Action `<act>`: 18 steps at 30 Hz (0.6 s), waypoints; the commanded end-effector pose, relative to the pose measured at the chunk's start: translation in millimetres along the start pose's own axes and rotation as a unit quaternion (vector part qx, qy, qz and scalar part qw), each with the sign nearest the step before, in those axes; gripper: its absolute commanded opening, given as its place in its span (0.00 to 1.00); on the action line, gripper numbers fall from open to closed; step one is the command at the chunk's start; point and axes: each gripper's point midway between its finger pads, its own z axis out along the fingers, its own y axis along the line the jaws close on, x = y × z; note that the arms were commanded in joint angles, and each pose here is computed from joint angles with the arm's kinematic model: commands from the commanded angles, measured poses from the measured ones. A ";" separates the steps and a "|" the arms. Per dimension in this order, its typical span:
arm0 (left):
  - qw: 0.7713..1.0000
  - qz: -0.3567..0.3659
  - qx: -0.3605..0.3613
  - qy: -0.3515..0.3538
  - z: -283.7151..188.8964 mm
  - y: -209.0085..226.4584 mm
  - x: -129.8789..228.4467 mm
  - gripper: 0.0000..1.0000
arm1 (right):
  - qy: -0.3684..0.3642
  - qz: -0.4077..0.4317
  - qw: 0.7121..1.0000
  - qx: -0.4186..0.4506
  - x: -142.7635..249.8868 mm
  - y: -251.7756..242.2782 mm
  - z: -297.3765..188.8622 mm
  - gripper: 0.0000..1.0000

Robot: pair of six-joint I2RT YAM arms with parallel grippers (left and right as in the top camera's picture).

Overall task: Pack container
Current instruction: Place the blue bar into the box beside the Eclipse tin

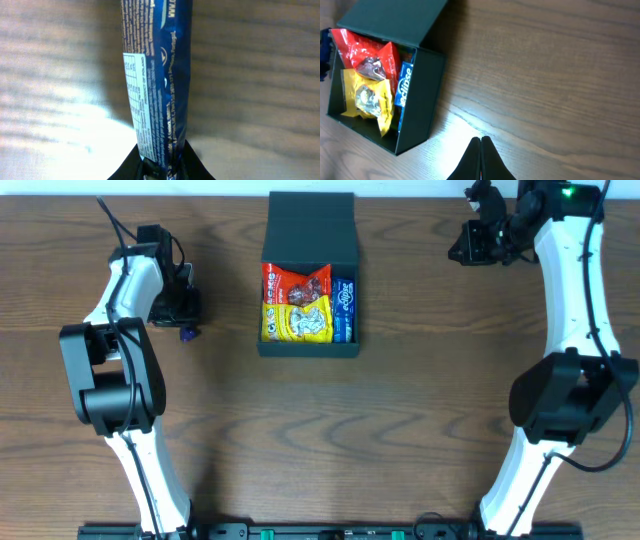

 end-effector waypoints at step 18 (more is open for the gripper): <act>0.987 0.067 0.091 -0.112 -108.2 -249.6 -15.6 0.06 | -0.023 0.056 0.998 0.013 2.2 -27.8 -30.9 0.02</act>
